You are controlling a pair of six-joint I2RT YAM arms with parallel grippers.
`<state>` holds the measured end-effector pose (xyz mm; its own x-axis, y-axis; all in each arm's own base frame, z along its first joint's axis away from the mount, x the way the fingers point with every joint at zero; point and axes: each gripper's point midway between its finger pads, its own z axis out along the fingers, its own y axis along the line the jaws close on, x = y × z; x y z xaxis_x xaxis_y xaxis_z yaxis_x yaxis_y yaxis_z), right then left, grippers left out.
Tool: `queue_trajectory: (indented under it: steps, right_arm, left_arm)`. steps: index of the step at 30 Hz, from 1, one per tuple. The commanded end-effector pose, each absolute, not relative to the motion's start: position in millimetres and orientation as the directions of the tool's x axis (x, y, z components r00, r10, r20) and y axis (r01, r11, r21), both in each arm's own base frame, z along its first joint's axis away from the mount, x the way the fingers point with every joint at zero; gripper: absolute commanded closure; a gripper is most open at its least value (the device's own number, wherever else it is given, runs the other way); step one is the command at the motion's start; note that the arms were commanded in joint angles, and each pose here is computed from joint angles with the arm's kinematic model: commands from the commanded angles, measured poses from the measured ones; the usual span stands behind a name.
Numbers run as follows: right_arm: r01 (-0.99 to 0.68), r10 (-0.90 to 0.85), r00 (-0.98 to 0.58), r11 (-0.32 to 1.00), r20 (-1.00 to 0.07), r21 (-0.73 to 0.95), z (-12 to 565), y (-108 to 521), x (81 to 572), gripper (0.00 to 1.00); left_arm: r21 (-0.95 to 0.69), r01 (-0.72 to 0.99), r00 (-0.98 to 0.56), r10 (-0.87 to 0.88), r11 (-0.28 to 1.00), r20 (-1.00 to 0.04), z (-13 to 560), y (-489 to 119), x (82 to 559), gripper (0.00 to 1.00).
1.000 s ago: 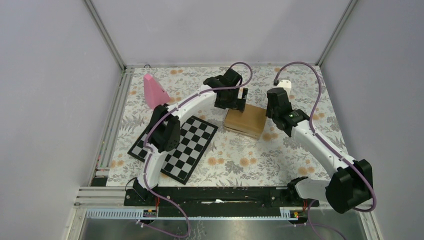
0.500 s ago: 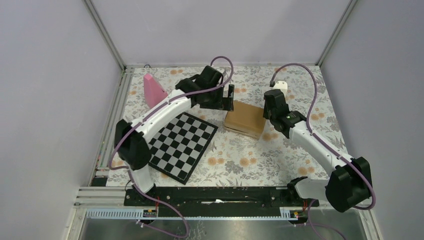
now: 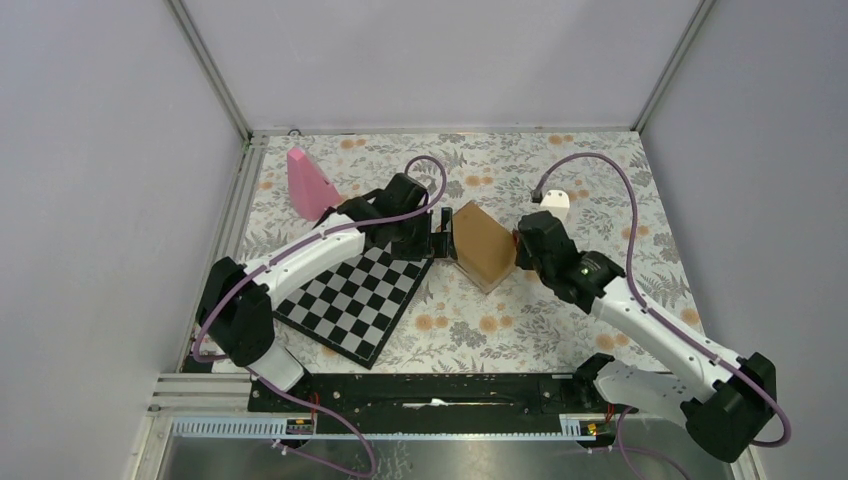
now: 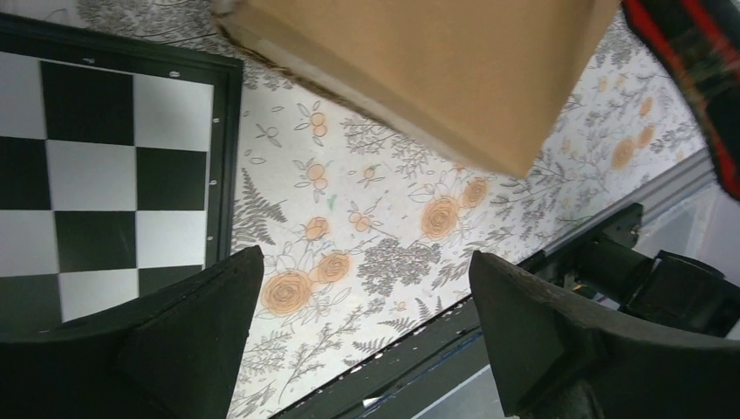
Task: Unpack the express box
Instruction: Adjust the express box at the center of the board.
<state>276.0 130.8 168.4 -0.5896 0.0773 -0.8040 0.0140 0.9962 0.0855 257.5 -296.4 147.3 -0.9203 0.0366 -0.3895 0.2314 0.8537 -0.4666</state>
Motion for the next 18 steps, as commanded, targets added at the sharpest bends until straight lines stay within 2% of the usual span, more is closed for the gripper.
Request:
queue_trajectory:
  steps: [1, 10, 13, 18]
  right_arm:
    - [0.08, 0.13, -0.569, 0.992, -0.812, 0.102, 171, 121, 264, 1.0]
    - [0.084, 0.052, -0.528, 0.996, -0.848, 0.01, 192, 117, 284, 1.0]
    - [0.09, 0.037, -0.511, 0.996, -0.859, -0.01, 201, 113, 287, 1.0]
    - [0.105, 0.034, -0.481, 0.994, -0.876, -0.019, 214, 109, 290, 1.0]
  left_arm:
    - [-0.588, 0.301, -0.887, -0.006, 0.751, -0.461, 185, -322, 262, 0.03]
    - [-0.656, 0.286, -0.91, -0.017, 0.699, -0.414, 175, -341, 249, 0.03]
    - [-0.579, 0.282, -0.89, -0.017, 0.765, -0.455, 172, -339, 253, 0.03]
    - [-0.58, 0.344, -0.83, -0.049, 0.738, -0.555, 208, -359, 258, 0.03]
